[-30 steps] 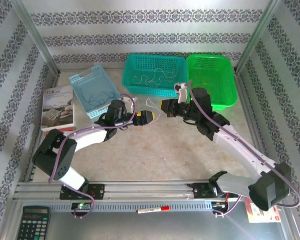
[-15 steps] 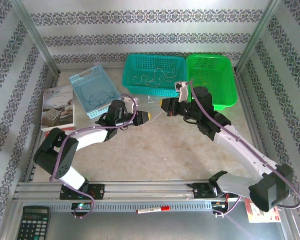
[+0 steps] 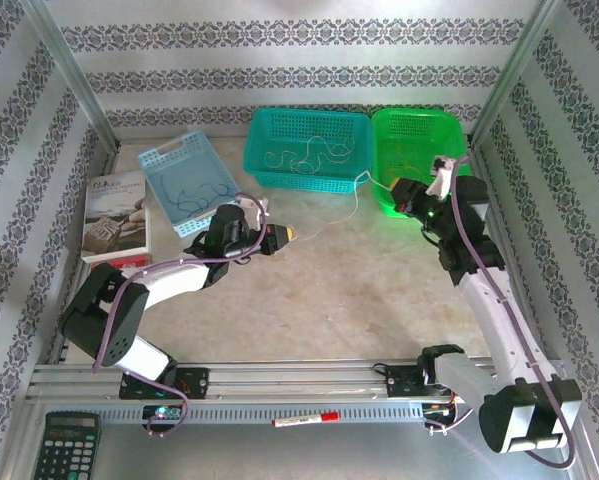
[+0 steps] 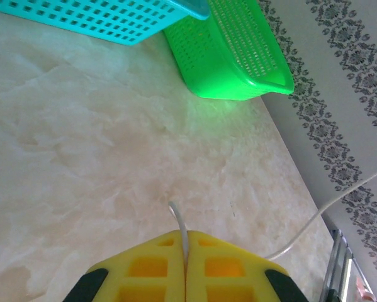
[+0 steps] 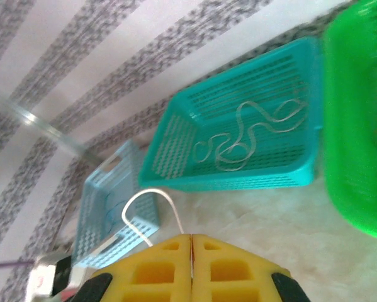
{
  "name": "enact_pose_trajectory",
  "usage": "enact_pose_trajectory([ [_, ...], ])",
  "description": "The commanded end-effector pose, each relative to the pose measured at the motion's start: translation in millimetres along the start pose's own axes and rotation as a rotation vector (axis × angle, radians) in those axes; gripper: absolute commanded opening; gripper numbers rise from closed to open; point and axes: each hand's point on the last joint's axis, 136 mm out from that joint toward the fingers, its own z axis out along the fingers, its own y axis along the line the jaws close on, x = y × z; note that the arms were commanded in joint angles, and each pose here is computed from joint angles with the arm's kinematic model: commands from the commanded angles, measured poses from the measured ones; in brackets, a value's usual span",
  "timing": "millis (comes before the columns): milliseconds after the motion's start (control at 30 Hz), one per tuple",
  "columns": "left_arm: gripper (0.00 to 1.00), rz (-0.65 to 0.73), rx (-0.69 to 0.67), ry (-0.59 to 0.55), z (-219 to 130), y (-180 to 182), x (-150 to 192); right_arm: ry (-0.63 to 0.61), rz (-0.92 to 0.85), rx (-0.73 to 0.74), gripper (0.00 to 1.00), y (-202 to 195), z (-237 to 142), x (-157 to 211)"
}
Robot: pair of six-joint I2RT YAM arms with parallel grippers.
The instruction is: Untangle the cables
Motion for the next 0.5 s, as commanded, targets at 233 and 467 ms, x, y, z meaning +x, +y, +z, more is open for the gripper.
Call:
enact_pose_trajectory([
  [233, 0.0, 0.018, -0.116, -0.143, -33.0, 14.3, -36.2, -0.125, 0.124, 0.173, 0.0, -59.2, -12.3, -8.7],
  [467, 0.0, 0.022, -0.246, -0.259, -68.5, 28.4, -72.9, -0.159, 0.151, 0.229, 0.0, -75.3, -11.6, -10.4],
])
